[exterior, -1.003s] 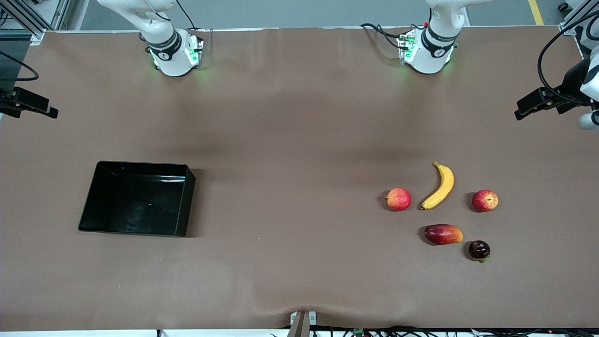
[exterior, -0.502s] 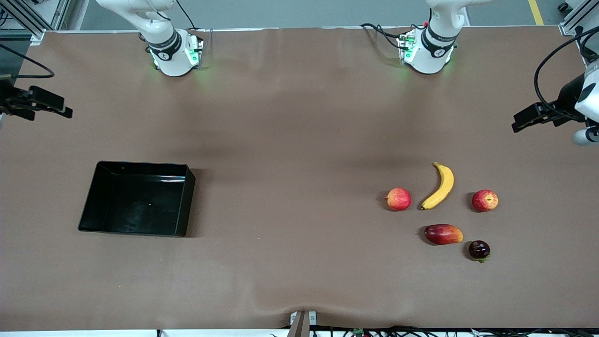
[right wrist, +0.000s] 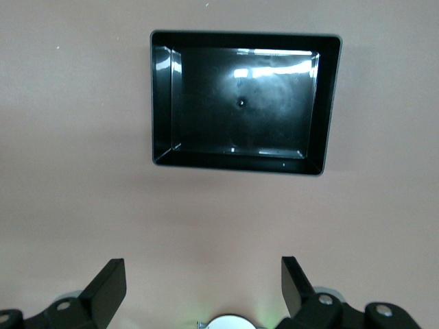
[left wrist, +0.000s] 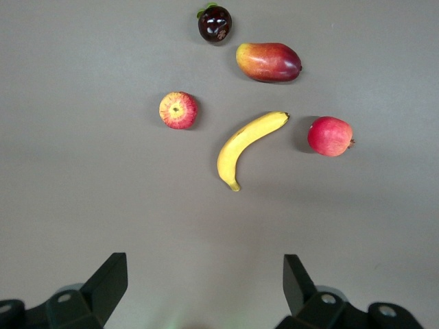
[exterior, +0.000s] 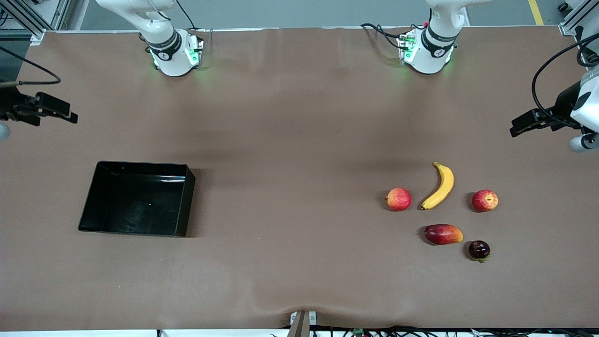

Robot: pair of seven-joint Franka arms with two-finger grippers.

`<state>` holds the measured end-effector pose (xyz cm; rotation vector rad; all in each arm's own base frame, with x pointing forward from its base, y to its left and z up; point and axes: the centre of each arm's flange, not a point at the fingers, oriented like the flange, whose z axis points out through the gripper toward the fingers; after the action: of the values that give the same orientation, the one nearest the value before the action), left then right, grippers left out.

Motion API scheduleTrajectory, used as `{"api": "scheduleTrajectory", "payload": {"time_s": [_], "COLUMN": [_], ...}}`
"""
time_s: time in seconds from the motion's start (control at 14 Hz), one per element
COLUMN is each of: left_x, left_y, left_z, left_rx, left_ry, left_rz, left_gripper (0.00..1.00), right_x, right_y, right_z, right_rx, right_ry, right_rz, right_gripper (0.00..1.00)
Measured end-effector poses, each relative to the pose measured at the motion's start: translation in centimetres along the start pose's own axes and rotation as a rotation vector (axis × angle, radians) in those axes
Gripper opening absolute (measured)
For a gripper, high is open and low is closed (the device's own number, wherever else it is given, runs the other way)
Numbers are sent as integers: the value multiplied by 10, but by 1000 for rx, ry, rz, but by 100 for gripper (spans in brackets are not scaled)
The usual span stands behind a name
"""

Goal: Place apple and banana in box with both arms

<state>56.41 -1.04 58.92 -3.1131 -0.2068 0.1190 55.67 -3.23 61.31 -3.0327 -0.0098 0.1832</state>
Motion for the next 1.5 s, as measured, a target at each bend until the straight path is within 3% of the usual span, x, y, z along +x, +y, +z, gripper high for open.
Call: {"api": "scheduleTrajectory", "payload": {"time_s": [0.36,0.64,1.07,1.36,1.5], "left_x": [35,64,89,96,96], "left_y": [-26,-43,-58,-68,-75], "left_z": [50,106,175,215,235], "left_rx": [-10,-23,-39,-47,-51], "left_ry": [-52,-107,-158,-117,-101], "left_rz": [-43,-72,-95,-113,-123], "left_gripper": [100,100,100,100,100], "right_x": [41,82,131,149,150], "right_y": [14,36,107,131,150], "right_z": [61,120,208,254,276], "right_rx": [-1,-17,-35,-86,-84], "right_ry": [-81,-88,-25,-3,-22], "right_rz": [21,52,122,110,106], "right_gripper": [100,100,100,100,100]}}
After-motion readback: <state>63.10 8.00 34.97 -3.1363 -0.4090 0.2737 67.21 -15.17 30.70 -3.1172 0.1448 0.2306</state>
